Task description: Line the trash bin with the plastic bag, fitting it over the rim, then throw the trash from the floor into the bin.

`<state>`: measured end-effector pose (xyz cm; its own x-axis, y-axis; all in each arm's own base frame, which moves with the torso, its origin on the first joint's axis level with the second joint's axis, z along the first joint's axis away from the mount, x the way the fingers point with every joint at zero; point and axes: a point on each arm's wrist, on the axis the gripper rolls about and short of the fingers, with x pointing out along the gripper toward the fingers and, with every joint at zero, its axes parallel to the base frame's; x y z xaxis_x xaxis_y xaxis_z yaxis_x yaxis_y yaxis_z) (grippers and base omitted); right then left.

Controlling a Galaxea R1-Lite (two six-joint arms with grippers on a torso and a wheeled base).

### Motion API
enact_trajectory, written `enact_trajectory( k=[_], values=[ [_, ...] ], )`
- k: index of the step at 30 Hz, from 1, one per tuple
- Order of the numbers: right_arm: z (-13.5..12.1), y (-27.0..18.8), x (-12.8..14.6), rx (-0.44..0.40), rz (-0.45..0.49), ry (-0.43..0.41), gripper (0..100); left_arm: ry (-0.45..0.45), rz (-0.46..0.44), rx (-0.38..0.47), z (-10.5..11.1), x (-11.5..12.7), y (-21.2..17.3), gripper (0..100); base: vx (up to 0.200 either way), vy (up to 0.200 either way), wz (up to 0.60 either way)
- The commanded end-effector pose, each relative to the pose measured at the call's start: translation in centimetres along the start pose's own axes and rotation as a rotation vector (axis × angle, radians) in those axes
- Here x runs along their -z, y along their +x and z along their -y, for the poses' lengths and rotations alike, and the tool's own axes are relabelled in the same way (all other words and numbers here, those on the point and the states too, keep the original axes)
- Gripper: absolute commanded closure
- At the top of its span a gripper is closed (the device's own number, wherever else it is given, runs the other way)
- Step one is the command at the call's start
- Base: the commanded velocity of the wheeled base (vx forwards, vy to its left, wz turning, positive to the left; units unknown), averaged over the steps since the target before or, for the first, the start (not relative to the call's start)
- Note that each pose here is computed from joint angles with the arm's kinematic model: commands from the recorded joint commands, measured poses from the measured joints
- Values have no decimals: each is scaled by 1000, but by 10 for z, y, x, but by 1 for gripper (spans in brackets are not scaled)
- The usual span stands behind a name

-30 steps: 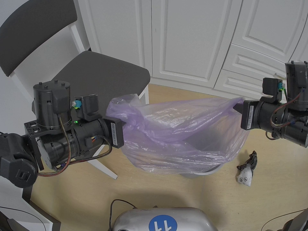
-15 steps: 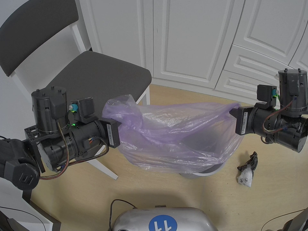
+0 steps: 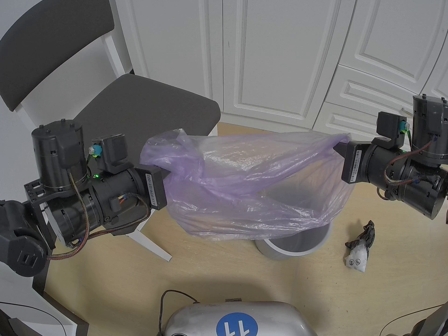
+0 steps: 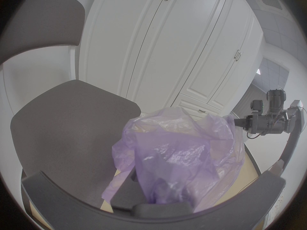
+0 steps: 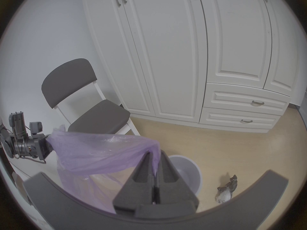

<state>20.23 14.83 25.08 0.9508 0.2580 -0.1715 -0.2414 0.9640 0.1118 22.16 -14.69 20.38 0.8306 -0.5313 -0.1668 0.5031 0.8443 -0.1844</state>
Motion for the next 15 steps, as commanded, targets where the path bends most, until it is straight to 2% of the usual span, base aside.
enact_trajectory(
  k=[1,7,15],
  values=[
    [0,1,2,1,-7,-6,100,-1,21,5,1,-5,-6,100,0,0,0],
    [2,-2,9,1,-27,-52,100,-2,12,5,1,-3,-5,100,0,0,0],
    [2,-2,11,-10,-33,-60,100,-4,0,11,2,0,-6,100,0,0,0]
  ],
)
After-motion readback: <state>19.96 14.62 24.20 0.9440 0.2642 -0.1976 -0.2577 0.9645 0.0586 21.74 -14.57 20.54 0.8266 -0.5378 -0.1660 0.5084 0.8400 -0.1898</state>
